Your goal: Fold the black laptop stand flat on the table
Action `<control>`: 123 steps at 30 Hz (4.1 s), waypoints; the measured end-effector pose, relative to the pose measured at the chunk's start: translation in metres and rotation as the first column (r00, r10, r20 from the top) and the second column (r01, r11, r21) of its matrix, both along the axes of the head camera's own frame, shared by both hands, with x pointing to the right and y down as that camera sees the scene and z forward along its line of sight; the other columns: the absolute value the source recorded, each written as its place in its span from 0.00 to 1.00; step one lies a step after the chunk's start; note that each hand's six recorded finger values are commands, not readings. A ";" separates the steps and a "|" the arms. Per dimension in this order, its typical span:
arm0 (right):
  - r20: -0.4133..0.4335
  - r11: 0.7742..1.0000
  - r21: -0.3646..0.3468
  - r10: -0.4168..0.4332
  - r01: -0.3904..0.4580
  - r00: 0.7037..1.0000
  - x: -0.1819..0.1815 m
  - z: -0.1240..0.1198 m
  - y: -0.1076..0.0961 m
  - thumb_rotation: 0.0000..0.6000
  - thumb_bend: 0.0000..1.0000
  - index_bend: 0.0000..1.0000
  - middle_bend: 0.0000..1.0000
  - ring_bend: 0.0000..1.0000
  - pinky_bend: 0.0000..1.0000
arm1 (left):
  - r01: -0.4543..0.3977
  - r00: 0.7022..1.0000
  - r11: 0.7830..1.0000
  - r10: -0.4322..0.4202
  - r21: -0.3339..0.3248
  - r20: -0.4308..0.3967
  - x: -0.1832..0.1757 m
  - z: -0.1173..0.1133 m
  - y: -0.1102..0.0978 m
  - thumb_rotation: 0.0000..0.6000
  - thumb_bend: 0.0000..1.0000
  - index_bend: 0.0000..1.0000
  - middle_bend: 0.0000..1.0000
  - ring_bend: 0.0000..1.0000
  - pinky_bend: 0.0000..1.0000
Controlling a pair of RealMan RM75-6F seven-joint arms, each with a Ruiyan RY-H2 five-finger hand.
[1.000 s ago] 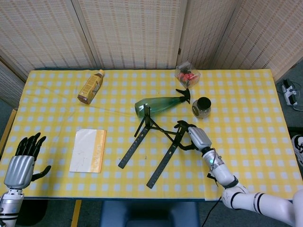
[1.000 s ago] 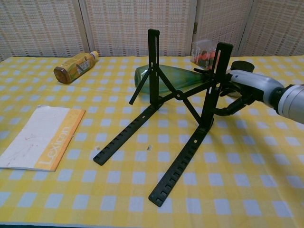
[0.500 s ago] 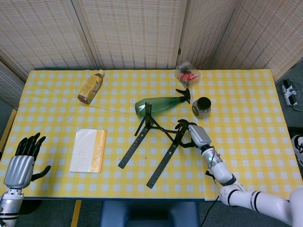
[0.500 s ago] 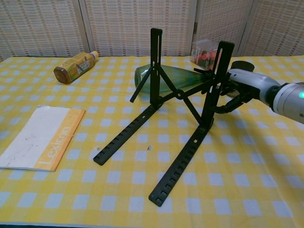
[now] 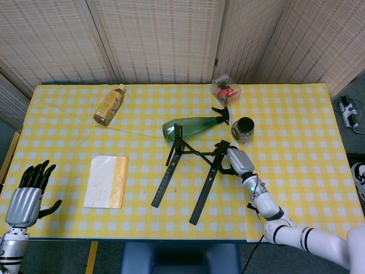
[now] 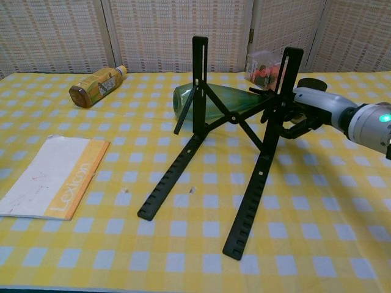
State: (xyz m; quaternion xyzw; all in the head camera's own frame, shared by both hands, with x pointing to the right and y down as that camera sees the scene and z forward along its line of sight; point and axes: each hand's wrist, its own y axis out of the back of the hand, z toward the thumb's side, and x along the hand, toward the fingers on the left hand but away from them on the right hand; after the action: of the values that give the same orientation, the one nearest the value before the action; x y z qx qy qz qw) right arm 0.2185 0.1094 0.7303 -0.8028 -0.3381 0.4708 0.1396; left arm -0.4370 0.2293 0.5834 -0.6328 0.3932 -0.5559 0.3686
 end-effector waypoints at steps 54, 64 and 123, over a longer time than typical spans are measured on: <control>0.270 0.956 0.002 -0.283 0.293 0.920 -0.074 -0.027 0.042 1.00 0.65 0.11 0.16 0.20 0.21 | -0.007 1.000 1.000 0.007 0.005 -0.015 0.001 -0.001 -0.004 1.00 0.25 0.00 0.04 0.00 0.00; 0.186 0.948 -0.008 -0.311 0.318 0.932 -0.038 -0.036 0.042 1.00 0.62 0.00 0.04 0.10 0.14 | -0.017 1.000 1.000 0.017 0.005 -0.021 0.006 -0.001 -0.004 1.00 0.25 0.00 0.04 0.00 0.00; 0.277 0.984 -0.173 0.009 0.041 0.961 -0.011 -0.081 -0.019 1.00 0.14 0.00 0.00 0.00 0.00 | -0.121 0.969 0.992 0.108 -0.046 -0.224 0.051 0.007 -0.041 1.00 0.25 0.01 0.04 0.01 0.00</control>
State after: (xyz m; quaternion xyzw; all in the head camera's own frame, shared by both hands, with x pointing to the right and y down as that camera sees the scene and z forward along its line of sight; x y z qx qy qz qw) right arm 0.2077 0.0904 0.6489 -0.8726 -0.3048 0.3808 0.0229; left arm -0.3856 0.1882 0.5905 -0.7231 0.3780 -0.4712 0.3350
